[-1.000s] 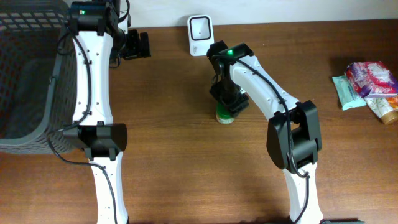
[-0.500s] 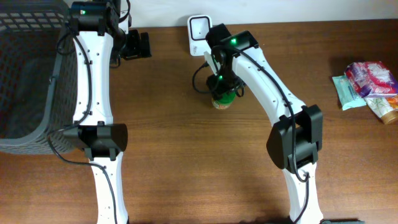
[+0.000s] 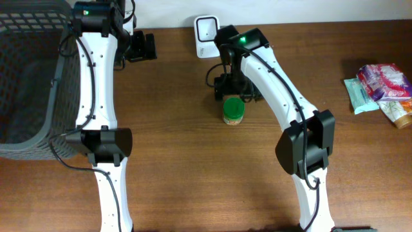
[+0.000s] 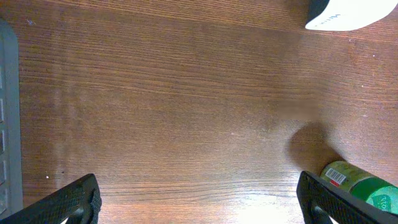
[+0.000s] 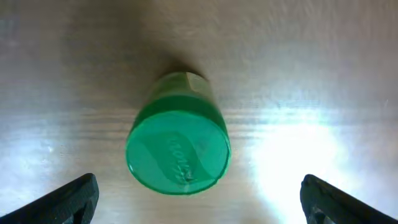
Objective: Scan the item barcode
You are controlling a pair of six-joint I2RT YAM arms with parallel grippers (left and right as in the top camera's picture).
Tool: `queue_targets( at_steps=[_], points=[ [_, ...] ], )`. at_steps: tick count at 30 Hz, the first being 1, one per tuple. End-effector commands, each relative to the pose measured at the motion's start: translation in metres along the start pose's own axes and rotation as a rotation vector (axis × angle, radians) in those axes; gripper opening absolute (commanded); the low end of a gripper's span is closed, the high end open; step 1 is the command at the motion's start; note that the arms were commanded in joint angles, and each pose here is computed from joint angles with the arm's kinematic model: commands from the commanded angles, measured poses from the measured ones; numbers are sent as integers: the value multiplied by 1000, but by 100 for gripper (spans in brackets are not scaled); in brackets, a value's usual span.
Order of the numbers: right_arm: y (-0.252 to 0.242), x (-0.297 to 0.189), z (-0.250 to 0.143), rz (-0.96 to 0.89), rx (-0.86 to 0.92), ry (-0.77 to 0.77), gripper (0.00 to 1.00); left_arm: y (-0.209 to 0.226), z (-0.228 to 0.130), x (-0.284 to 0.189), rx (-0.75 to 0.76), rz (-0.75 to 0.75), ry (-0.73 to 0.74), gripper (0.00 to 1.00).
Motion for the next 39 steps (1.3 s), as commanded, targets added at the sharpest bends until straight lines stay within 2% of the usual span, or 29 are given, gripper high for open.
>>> queue_targets(
  at_steps=[1, 6, 10, 15, 22, 27, 29, 32, 36, 37, 38, 39],
  points=[
    [-6, 17, -13, -58, 317, 39, 99, -3, 0, -3, 4, 2, -5, 99],
    [-4, 38, -13, -68, 626, 33, 99, -3, 0, -3, 4, 2, -5, 99],
    [14, 38, 0, 37, 629, 6, 99, -3, 0, -3, 4, 2, -5, 99],
    [13, 37, -8, 32, 537, 51, 99, -3, 0, -3, 4, 2, -5, 99],
    [7, 5, -13, 52, 374, 41, 99, -3, 0, -3, 4, 2, -5, 99],
    [3, 4, -20, 34, 352, 74, 99, -3, 0, -3, 4, 2, -5, 99],
    [5, 5, -22, 37, 384, 84, 99, -3, 0, -3, 4, 2, -5, 99],
    [-4, 19, -27, -30, 578, 97, 99, -3, 0, -3, 4, 2, -5, 99],
    [0, 41, -35, -22, 598, 143, 99, -3, 0, -3, 4, 2, -5, 99],
    [4, 42, -30, 8, 533, 128, 95, -3, 0, -3, 4, 2, -5, 99],
    [8, 42, -24, 45, 394, 107, 84, -3, 0, -3, 4, 2, -5, 99],
    [8, 42, -23, 50, 331, 100, 70, -3, 0, -3, 4, 2, -5, 99]
  ],
)
Point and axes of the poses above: each gripper's point midway between its finger pads, its own x axis out along the fingers, its own y axis along the line the jaws close on, z = x × y, the point moved 3 cm from there along -x, back along the fingers, and after that the axes turned 13 degrees about x, right-handed, at the moved point
